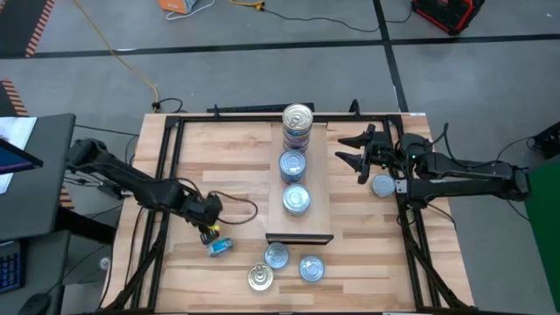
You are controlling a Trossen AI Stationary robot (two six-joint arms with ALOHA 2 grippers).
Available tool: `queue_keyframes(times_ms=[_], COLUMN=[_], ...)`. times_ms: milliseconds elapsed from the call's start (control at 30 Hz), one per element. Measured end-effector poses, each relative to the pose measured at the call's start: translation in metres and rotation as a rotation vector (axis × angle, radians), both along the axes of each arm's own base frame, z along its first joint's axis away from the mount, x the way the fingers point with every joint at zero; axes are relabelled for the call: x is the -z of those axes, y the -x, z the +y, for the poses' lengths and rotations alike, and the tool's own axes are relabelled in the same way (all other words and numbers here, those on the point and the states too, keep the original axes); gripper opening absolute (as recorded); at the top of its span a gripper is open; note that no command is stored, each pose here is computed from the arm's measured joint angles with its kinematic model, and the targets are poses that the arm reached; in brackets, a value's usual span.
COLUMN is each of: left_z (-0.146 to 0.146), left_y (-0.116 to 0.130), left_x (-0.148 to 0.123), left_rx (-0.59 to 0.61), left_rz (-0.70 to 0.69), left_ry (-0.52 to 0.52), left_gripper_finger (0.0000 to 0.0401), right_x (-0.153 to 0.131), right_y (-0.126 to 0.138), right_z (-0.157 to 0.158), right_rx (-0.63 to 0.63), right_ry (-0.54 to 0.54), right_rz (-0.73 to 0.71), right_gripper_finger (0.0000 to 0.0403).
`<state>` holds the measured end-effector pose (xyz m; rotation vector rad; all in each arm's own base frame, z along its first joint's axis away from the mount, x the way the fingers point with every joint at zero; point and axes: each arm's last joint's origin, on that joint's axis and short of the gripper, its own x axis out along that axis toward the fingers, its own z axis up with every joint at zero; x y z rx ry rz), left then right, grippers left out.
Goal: Stack canned seafood by type on shelf
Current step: Stack the yellow and blue tuna can on the shelf on top of the blue tuna can
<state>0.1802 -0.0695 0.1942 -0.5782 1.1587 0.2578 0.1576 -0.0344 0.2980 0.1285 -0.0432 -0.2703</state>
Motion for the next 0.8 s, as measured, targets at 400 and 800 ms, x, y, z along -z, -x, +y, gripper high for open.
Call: queue_keyframes(times_ms=[400,800], left_z=[-0.016,-0.064], left_y=[-0.014,-0.055], left_x=[-0.064,-0.079], left_rx=[-0.061,0.107], left_rz=[-0.325,-0.126], left_ry=[0.105,-0.053], left_gripper_finger=[0.0103,0.0252], right_x=[0.0,0.001], right_y=[0.0,0.0], right_z=[0.0,0.0], right_rx=[0.0,0.0], right_ry=[-0.003,-0.006], right_rz=[0.0,0.014], right_gripper_finger=[0.0243,0.0243])
